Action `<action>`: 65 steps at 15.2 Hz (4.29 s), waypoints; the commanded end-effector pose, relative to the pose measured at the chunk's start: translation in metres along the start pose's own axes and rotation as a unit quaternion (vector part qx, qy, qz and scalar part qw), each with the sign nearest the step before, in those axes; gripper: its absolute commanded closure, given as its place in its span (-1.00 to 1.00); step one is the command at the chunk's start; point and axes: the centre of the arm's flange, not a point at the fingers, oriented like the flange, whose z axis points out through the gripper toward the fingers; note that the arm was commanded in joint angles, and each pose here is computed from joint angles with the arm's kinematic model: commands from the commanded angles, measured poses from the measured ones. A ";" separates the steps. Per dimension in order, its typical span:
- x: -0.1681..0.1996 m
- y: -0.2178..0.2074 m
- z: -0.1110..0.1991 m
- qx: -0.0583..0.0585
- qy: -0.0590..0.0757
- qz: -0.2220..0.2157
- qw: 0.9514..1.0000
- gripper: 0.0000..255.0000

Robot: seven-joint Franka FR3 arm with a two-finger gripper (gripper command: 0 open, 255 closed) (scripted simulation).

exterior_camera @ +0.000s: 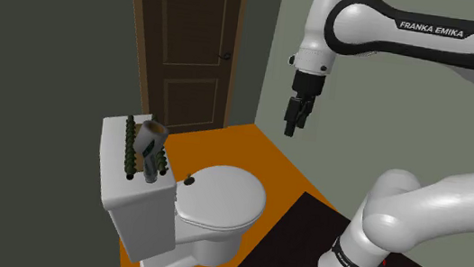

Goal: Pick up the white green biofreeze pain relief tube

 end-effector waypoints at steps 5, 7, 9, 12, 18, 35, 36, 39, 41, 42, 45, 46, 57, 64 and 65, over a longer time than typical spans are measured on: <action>0.029 -0.040 0.014 0.008 -0.007 0.066 0.998 -1.00; 0.046 -0.059 0.022 0.013 -0.011 0.099 0.995 -1.00; 0.063 -0.076 0.029 0.017 -0.015 0.132 0.991 -1.00; 0.092 -0.101 0.039 0.023 -0.020 0.182 0.983 -1.00; 0.155 -0.140 0.061 0.035 -0.031 0.278 0.959 -1.00; 0.358 -0.181 0.127 0.067 -0.060 0.534 0.841 -1.00; 0.370 -0.180 0.131 0.069 -0.061 0.548 0.831 -1.00; 0.374 -0.179 0.143 0.070 -0.062 0.552 0.829 -1.00; 0.375 -0.177 0.153 0.070 -0.062 0.552 0.829 -1.00; 0.375 -0.176 0.158 0.070 -0.062 0.552 0.829 -1.00; 0.376 -0.175 0.172 0.070 -0.062 0.552 0.829 -1.00; 0.376 -0.175 0.172 0.070 -0.062 0.552 0.829 -1.00; 0.376 -0.175 0.166 0.070 -0.062 0.552 0.829 1.00; 0.373 -0.180 0.130 0.070 -0.062 0.552 0.829 1.00; 0.373 -0.181 0.125 0.070 -0.062 0.552 0.829 1.00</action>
